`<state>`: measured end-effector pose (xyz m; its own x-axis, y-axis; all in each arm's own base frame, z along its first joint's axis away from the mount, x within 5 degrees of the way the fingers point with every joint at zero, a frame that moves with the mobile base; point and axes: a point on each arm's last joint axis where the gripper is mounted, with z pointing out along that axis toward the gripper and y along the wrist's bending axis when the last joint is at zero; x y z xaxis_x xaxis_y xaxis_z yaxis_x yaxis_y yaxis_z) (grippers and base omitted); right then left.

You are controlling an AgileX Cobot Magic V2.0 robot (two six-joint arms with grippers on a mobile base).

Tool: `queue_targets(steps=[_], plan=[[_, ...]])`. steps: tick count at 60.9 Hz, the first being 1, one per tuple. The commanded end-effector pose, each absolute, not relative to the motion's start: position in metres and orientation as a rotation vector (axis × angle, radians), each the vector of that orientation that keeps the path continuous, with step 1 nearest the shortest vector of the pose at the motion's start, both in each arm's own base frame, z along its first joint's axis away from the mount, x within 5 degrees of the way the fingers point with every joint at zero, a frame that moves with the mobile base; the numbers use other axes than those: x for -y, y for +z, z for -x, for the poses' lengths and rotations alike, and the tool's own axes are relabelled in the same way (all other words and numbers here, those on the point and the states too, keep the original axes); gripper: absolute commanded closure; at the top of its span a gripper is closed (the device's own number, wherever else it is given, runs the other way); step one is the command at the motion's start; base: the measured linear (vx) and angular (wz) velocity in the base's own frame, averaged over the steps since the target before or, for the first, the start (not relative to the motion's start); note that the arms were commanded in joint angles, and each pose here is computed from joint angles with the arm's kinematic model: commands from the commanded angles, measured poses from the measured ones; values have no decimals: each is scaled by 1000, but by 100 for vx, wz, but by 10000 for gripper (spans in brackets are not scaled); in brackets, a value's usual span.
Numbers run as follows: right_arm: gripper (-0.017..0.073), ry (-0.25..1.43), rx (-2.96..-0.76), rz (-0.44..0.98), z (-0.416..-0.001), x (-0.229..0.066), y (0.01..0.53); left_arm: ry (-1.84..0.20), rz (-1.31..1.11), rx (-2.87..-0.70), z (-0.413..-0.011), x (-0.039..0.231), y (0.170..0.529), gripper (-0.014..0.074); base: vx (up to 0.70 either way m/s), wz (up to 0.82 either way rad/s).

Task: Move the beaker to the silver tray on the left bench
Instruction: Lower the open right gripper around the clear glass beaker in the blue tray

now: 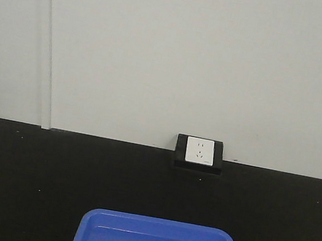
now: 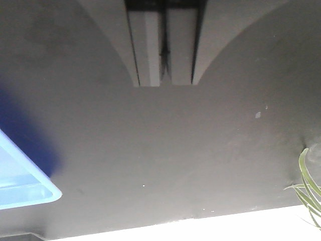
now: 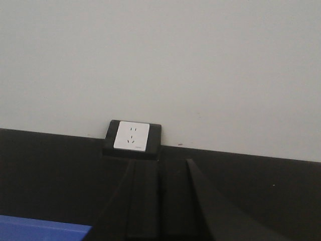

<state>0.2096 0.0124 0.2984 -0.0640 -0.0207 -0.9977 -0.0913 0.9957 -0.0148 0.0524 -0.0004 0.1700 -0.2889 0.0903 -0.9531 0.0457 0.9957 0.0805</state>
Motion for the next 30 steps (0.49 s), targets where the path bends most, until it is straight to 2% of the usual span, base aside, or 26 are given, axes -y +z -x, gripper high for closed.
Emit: queue_targets(steps=[1,11,18,30], plan=[[562,68,-1506,97,-221,-13,313,32,-102,-1801,-54,1,170,592,0,0],[495,70,-1548,99,-229,-14,303,32,-102,-1801,-54,1,170,592,0,0],[386,71,-1563,99,-232,-14,300,32,-102,-1801,-54,1,170,592,0,0],[25,74,-1562,100,-235,-14,297,32,-102,-1801,-54,1,170,592,0,0]])
